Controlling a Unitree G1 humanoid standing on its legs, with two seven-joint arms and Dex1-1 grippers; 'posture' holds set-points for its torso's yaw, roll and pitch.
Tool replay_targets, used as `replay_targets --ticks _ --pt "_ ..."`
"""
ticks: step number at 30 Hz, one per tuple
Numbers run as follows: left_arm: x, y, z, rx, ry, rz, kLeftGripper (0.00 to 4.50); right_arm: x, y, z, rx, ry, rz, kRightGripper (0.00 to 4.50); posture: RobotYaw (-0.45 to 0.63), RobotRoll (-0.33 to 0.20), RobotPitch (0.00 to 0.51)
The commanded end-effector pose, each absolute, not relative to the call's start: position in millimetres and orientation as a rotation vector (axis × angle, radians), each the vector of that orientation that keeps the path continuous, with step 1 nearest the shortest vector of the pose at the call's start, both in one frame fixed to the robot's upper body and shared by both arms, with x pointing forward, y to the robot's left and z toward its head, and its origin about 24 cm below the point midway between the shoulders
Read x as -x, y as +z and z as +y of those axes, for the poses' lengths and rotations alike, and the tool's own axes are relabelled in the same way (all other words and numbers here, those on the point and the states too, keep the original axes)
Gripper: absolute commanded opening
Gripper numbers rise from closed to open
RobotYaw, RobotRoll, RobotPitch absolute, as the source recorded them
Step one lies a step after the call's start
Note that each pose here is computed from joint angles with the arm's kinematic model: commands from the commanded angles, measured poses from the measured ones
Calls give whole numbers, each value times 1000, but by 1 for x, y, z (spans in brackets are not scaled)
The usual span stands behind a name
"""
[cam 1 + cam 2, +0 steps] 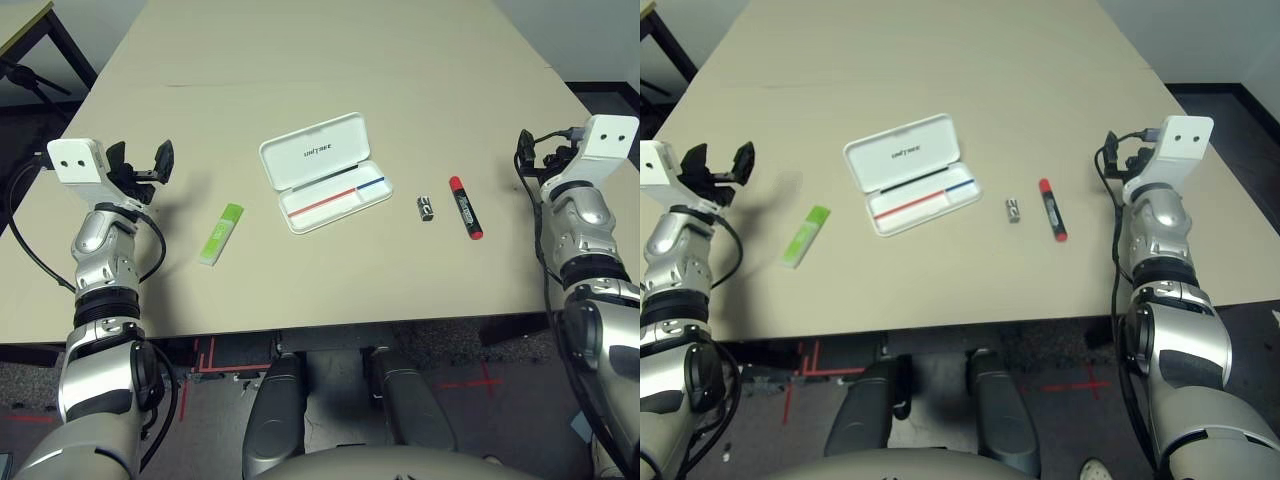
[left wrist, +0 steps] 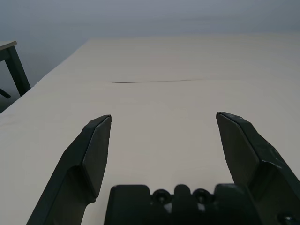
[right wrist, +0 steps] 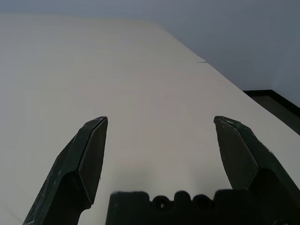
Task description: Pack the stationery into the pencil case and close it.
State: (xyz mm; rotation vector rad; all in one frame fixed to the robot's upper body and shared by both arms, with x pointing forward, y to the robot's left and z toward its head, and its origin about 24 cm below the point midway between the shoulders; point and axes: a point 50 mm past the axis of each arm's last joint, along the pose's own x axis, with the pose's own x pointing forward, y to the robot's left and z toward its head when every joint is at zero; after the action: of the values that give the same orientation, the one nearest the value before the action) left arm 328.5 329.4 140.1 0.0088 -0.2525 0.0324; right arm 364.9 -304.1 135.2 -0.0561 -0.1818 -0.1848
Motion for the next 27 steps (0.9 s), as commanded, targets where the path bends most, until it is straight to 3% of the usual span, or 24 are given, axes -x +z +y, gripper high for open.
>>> replay_targets --ticks 1,23,27 --pt "-324 140 335 -25 47 -256 4490 -368 138 -301 45 -186 -196 4500 41 0 141" --pt "-319 140 334 -39 29 -248 4490 -370 140 -298 54 -131 -179 4500 37 0 163" --pt "-322 140 328 -52 -13 -237 4490 -371 144 -292 134 77 -108 4500 25 0 163"
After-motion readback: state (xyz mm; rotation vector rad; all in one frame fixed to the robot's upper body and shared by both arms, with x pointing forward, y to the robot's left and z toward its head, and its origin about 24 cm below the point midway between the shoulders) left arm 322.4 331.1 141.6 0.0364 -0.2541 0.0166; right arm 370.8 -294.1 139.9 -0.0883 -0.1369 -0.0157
